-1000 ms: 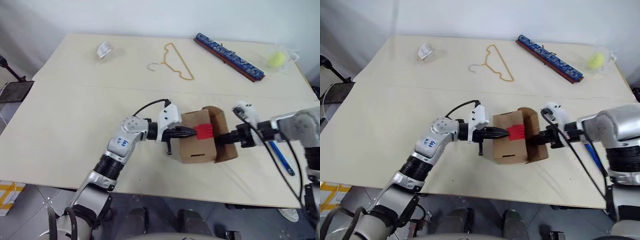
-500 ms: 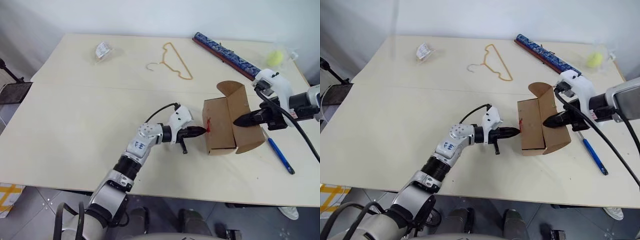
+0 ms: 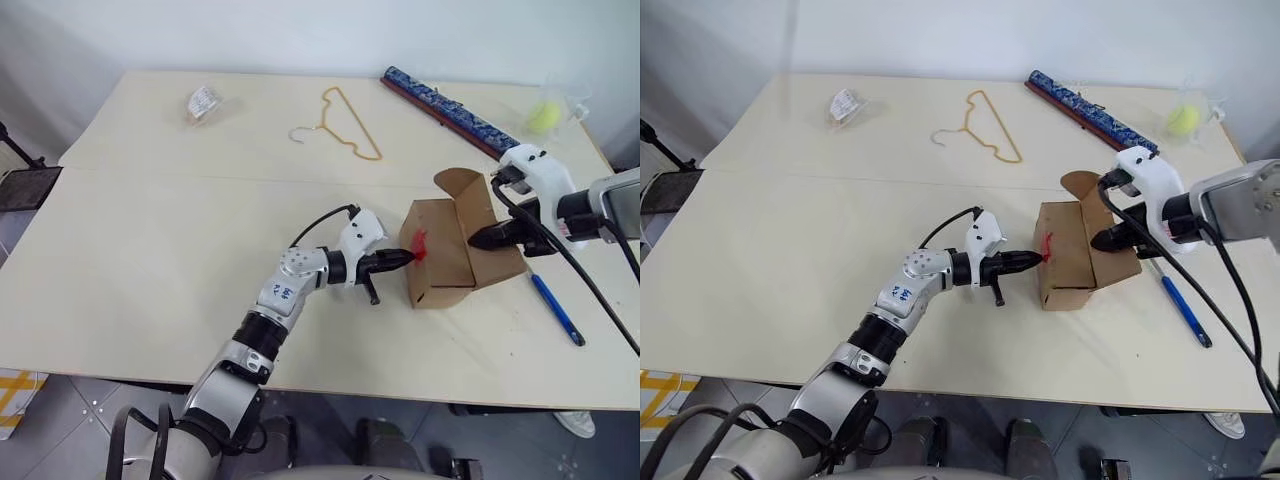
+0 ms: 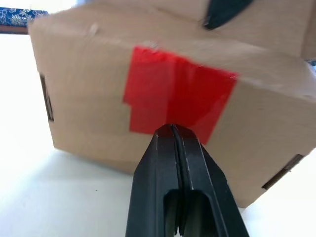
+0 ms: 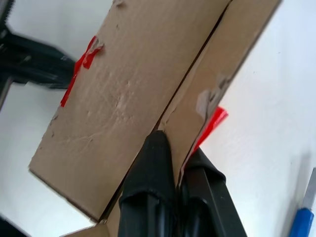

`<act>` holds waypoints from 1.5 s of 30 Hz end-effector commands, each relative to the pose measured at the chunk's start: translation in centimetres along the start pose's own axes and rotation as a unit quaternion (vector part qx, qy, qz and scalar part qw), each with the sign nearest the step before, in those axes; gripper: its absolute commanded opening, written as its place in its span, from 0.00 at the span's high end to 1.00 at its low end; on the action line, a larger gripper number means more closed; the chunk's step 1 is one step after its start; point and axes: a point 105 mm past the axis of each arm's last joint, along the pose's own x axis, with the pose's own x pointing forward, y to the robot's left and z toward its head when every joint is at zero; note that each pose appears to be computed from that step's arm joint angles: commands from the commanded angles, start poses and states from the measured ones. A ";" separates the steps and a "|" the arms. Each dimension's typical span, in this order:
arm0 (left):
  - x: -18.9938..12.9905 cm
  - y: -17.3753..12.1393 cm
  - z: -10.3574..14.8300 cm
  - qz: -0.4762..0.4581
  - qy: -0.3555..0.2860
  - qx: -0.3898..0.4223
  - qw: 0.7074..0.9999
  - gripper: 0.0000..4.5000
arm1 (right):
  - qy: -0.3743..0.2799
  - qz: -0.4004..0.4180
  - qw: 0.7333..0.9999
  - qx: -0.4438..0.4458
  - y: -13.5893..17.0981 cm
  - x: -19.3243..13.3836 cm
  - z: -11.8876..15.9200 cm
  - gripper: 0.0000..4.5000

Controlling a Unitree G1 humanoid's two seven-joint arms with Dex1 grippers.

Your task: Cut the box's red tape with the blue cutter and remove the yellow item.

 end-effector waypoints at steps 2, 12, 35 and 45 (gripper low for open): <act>-0.1 0.3 1.5 0.003 -0.007 0.028 1.000 1.00 | 0.017 0.009 1.000 0.007 0.5 2.0 -0.6 0.99; -3.3 -0.4 5.9 -0.076 -0.021 0.050 0.996 1.00 | -0.006 0.000 1.000 -0.003 0.8 2.3 0.7 0.99; 1.7 1.1 4.7 -0.024 0.028 0.088 0.995 1.00 | 0.007 -0.018 1.000 -0.017 0.5 2.3 0.2 0.99; 1.7 1.1 2.5 -0.014 0.064 0.060 0.996 1.00 | 0.031 -0.067 0.997 -0.013 -1.4 1.7 -0.7 0.99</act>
